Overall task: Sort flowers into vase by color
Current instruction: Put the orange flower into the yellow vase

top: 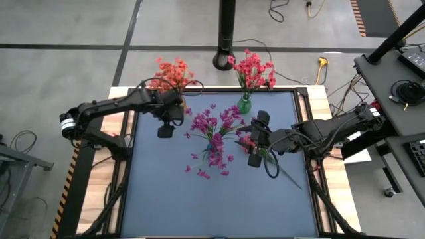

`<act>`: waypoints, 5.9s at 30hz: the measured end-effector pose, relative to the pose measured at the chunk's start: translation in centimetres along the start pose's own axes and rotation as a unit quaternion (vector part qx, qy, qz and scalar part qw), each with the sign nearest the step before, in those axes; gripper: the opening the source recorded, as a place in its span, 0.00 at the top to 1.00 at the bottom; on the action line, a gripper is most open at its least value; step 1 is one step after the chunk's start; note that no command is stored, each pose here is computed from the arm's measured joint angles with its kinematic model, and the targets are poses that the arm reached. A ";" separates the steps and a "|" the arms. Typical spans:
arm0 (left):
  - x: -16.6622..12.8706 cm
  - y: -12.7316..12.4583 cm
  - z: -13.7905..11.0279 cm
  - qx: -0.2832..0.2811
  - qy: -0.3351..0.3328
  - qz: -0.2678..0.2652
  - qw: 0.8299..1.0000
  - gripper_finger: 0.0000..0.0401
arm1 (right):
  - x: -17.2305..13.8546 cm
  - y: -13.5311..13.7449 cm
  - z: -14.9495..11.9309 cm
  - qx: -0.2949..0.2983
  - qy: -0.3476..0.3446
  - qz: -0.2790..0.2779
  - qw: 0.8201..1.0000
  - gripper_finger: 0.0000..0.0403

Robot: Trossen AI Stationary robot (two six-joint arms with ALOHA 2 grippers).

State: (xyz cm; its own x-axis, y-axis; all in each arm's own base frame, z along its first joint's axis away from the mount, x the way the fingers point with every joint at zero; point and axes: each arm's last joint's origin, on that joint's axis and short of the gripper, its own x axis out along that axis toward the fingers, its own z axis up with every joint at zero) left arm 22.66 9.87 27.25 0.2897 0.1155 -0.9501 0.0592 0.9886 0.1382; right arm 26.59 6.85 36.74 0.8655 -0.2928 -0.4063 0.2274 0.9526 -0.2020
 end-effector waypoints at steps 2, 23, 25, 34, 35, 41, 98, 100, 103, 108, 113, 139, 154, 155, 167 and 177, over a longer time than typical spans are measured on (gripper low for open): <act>-0.5 0.0 0.1 0.001 0.002 -0.002 1.000 0.29 | 0.0 0.0 0.0 0.001 0.000 0.000 1.000 0.50; -8.2 -1.0 0.4 0.045 -0.165 -0.076 0.982 0.29 | 0.0 0.0 -0.1 -0.004 0.006 -0.001 1.000 0.50; -8.7 -1.0 0.3 0.055 -0.185 -0.064 0.979 0.29 | 0.0 0.0 -0.1 -0.004 0.006 -0.001 1.000 0.50; -9.8 -1.1 0.3 0.073 -0.230 -0.055 0.969 0.29 | 0.0 0.0 -0.1 -0.003 0.006 -0.001 1.000 0.50; -9.8 -1.1 0.4 0.074 -0.233 -0.053 0.968 0.29 | 0.0 0.0 -0.1 -0.003 0.006 -0.001 1.000 0.50; -9.7 -0.6 0.8 0.077 -0.247 -0.019 0.966 0.29 | 0.0 0.0 -0.1 -0.003 0.006 -0.001 1.000 0.50; -10.5 6.6 2.2 -0.287 -0.541 -0.094 0.785 0.29 | 0.3 0.1 -0.9 -0.001 0.024 0.001 1.000 0.50; -10.5 6.6 2.2 -0.273 -0.543 -0.089 0.789 0.29 | 0.3 0.1 -0.8 -0.001 0.021 0.000 1.000 0.50; -10.8 6.5 2.3 -0.226 -0.555 -0.086 0.796 0.29 | 0.6 -0.3 -0.3 -0.002 0.000 -0.006 1.000 0.50; -10.9 5.7 2.2 -0.017 -0.572 -0.121 0.811 0.29 | 1.5 -1.8 0.7 -0.026 -0.040 -0.035 0.998 0.50; -10.6 4.9 1.8 0.157 -0.584 -0.168 0.778 0.29 | 2.4 -4.1 2.1 -0.046 -0.101 -0.043 0.993 0.50; -12.7 6.0 1.9 0.159 -0.603 -0.105 0.774 0.29 | 9.0 -16.1 7.0 -0.056 -0.197 -0.003 0.979 0.50; -14.4 5.2 3.3 0.188 -0.639 -0.138 0.734 0.29 | 14.9 -16.7 8.2 -0.048 -0.163 0.026 0.985 0.50; -14.6 5.1 3.4 0.191 -0.643 -0.136 0.729 0.29 | 15.1 -16.7 8.2 -0.048 -0.162 0.027 0.985 0.50; -16.0 5.0 3.5 0.181 -0.650 -0.143 0.724 0.29 | 12.2 -17.2 9.7 -0.125 -0.025 0.060 0.990 0.48; -16.5 5.0 3.6 0.184 -0.660 -0.135 0.716 0.29 | 12.6 -17.4 8.8 -0.161 0.028 0.001 0.987 0.29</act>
State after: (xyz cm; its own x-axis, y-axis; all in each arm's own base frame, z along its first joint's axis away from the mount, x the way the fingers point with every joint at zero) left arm 21.61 12.58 44.59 0.8558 -0.5071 0.1024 0.4607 0.8371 0.2950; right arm 37.49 -12.70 42.94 0.8373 -0.3042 -0.4543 0.0651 0.8805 -0.4695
